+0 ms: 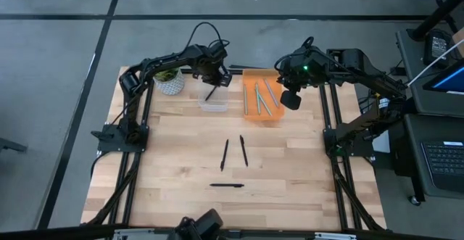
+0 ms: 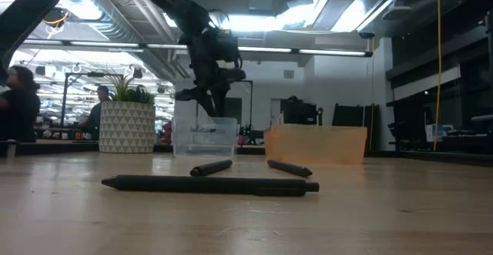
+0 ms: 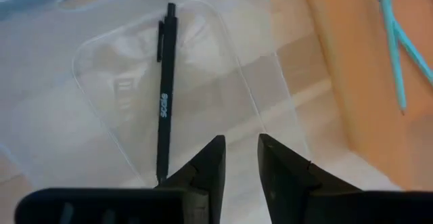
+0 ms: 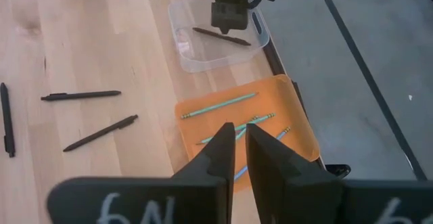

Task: Sort pens & pencils
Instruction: Put the black pen into the transparent bin

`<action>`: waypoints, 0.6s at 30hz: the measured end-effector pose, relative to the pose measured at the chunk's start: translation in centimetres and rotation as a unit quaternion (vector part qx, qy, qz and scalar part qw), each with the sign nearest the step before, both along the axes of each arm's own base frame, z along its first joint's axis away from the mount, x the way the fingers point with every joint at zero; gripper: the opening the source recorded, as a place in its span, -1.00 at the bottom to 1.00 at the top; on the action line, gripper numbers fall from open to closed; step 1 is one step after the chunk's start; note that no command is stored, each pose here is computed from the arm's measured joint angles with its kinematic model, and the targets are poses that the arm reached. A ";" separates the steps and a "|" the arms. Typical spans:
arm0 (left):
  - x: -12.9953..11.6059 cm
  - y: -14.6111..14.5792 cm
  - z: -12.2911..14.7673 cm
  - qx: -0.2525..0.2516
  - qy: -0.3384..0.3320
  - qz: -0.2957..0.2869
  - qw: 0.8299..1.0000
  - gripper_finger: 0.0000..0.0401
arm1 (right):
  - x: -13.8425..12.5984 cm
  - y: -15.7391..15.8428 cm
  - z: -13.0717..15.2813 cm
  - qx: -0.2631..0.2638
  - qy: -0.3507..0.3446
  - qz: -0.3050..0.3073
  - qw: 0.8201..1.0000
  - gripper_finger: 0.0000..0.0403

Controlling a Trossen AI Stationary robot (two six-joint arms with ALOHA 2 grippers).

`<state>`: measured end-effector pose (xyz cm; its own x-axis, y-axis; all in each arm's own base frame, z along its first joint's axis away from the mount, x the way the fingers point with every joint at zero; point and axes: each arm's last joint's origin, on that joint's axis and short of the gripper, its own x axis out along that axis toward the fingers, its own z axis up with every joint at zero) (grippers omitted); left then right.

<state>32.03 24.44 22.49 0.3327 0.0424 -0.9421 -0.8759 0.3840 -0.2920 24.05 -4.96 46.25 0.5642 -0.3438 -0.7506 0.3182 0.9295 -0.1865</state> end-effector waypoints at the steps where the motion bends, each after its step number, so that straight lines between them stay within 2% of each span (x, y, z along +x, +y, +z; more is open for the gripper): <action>1: 0.0 -0.4 0.3 0.001 0.001 -0.006 1.000 -0.60 | 0.0 0.0 0.0 0.000 0.000 0.000 1.000 -0.81; 3: -0.4 -1.5 1.4 0.000 0.017 -0.024 1.000 -0.60 | 0.0 0.0 0.0 -0.007 0.001 -0.006 1.000 -0.81; 7: -1.1 -4.5 4.6 0.036 0.036 -0.047 0.998 -0.60 | -0.2 -0.7 0.1 -0.050 0.009 -0.046 0.998 -0.81; 12: -1.0 -9.7 8.7 0.067 -0.010 -0.101 0.993 -0.60 | -0.4 -2.6 0.3 -0.047 -0.008 -0.067 0.997 -0.81; 18: 0.6 -17.3 9.7 0.055 -0.024 -0.179 0.982 -0.60 | -1.1 -5.1 0.4 -0.034 -0.020 -0.105 0.994 -0.80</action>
<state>32.67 7.12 32.19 0.3882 0.0154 -0.9214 -0.6657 0.6961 -0.2688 22.93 -10.03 46.68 0.5035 -0.5065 -0.6999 0.5121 0.8274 -0.2304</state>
